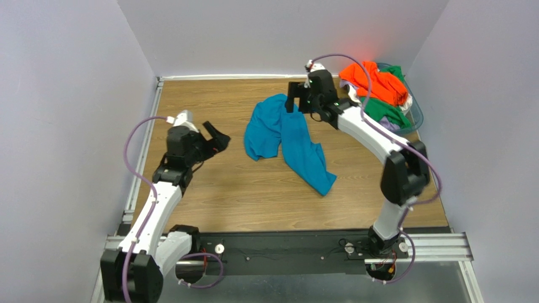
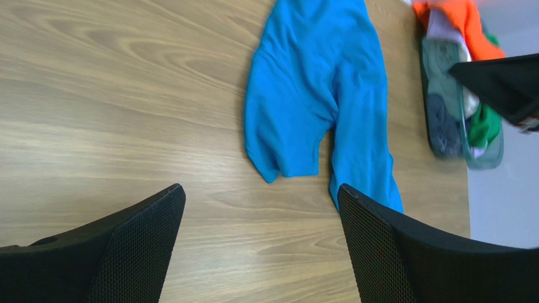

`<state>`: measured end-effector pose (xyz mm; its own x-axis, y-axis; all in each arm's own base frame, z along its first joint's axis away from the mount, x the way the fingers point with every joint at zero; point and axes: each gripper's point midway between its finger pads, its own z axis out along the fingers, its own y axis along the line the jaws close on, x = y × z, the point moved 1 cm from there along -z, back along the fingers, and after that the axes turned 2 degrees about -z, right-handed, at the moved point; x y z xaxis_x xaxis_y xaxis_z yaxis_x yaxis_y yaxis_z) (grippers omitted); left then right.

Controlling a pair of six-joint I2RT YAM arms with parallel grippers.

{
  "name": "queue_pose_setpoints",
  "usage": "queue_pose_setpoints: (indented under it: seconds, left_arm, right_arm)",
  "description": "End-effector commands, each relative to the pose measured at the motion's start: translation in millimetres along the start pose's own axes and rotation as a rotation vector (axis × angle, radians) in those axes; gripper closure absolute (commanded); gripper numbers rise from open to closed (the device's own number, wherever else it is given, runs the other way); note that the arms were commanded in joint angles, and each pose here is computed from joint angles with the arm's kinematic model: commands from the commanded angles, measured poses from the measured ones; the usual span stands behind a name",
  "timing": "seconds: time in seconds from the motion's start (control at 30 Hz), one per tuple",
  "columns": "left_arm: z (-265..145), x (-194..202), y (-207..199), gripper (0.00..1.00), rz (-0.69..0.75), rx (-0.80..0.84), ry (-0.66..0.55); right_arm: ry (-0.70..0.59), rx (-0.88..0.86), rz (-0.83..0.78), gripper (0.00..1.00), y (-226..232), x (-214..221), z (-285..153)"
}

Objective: Fold and stack the t-shirts
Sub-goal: Move the tshirt to the center of the board, then flatten the tshirt out

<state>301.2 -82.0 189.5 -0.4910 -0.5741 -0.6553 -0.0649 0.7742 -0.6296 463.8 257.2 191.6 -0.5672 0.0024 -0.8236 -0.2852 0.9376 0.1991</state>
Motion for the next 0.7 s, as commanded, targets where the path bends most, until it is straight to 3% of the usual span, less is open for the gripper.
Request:
queue_pose_setpoints:
  seconds: [0.0, 0.03, 0.1, 0.13, 0.17, 0.3, 0.37, 0.43, 0.67]
  left_arm:
    - [24, 23, -37, 0.03, 0.033, 0.067, 0.038]
    - [29, 26, -46, 0.03, 0.042, 0.086, 0.054]
    - [49, 46, -41, 0.03, 0.05, 0.055, 0.134]
    - [54, 54, -43, 0.05, 0.059, 0.058, 0.159]
    - [61, 55, -45, 0.05, 0.06, 0.057, 0.165]
    - [89, 89, -44, 0.1, 0.081, 0.036, 0.265]
    - [97, 99, -52, 0.14, 0.098, 0.051, 0.297]
    - [108, 109, -47, 0.21, 0.102, 0.027, 0.328]
    - [129, 135, -29, 0.43, 0.108, -0.03, 0.397]
  right_arm:
    - [-0.112, 0.137, 0.101, 0.0, -26, -6, -68]
    - [-0.173, 0.13, 0.143, 0.0, -27, -17, -100]
    - [-0.155, 0.108, 0.193, 0.0, -30, 8, -120]
    - [-0.087, 0.111, 0.208, 0.0, -37, 47, -122]
    - [-0.127, 0.068, 0.234, 0.0, -33, 45, -147]
    - [-0.104, 0.045, 0.319, 0.0, -44, 103, -177]
    - [-0.064, 0.007, 0.339, 0.0, -44, 134, -184]
    - [-0.081, -0.062, 0.367, 0.0, -36, 137, -198]
    - [0.076, -0.035, 0.403, 0.0, -41, 188, -196]
